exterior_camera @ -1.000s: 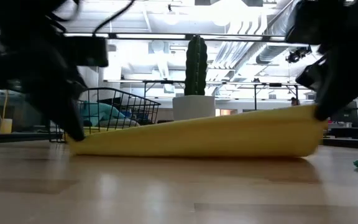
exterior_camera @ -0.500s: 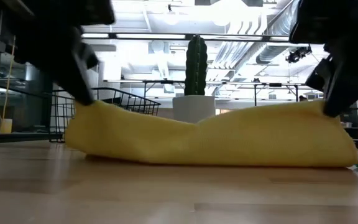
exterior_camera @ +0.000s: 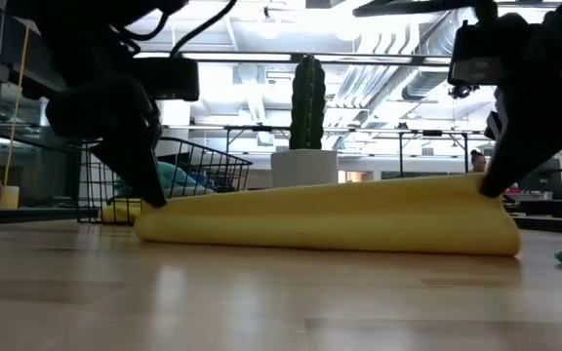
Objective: Fold microfiber towels
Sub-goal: Fold the yellow microfiber towel on the table
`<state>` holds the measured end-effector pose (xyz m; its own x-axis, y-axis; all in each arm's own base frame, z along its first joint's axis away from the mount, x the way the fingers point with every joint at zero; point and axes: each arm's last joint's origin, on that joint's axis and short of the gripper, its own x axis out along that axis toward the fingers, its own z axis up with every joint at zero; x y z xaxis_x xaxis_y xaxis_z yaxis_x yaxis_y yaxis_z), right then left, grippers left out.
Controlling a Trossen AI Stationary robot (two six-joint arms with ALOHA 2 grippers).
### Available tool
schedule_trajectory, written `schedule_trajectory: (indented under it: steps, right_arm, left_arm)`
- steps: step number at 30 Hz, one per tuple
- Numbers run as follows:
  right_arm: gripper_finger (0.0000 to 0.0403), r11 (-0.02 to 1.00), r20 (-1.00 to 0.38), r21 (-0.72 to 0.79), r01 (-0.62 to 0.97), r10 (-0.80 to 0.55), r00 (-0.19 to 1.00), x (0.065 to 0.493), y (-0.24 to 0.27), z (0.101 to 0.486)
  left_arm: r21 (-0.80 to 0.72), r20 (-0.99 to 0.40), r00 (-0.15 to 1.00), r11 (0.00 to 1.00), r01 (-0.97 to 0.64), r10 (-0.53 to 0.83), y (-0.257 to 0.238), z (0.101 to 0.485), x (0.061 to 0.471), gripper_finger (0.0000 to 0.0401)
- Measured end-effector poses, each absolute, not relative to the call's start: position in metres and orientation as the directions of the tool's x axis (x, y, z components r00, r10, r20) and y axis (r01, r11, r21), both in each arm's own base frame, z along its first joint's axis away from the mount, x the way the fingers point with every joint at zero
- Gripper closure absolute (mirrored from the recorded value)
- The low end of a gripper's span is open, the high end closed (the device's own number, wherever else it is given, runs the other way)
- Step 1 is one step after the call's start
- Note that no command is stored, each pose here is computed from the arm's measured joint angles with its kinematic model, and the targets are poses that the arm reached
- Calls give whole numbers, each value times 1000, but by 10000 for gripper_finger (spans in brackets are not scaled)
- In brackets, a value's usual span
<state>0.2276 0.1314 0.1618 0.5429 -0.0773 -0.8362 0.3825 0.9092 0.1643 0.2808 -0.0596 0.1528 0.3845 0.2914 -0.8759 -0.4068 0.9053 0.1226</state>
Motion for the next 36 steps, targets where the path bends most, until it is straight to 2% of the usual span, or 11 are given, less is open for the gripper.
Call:
schedule_trajectory:
  steps: [5,9,13,16,19,29,32,36]
  right_arm:
    - [403,949,-829,186,256,12,559,228,141,163]
    - [403,962,-785,266,62,179,592,230,156,169]
    - [403,948,-748,319,26,234,622,232,162,174]
    - [403,945,-755,318,74,205,623,232,159,173]
    - [403,931,-765,312,192,126,631,233,153,171]
    - [403,854,-812,237,464,-88,577,226,137,163]
    - [403,859,-806,208,468,-121,580,226,136,163]
    - [403,895,-795,182,408,-110,596,226,137,170]
  left_arm:
    - [41,-905,374,918,-394,201,-75,146,273,401]
    - [-82,-917,394,935,-346,65,-107,153,263,401]
    - [-138,-902,431,940,-311,10,-133,173,257,401]
    - [-120,-884,466,947,-300,35,-137,188,258,401]
    - [-66,-868,488,950,-304,96,-128,195,265,401]
    - [88,-907,352,922,-377,231,-77,182,278,401]
    - [120,-920,307,919,-375,245,-74,175,279,401]
    - [121,-917,317,925,-361,244,-76,179,277,401]
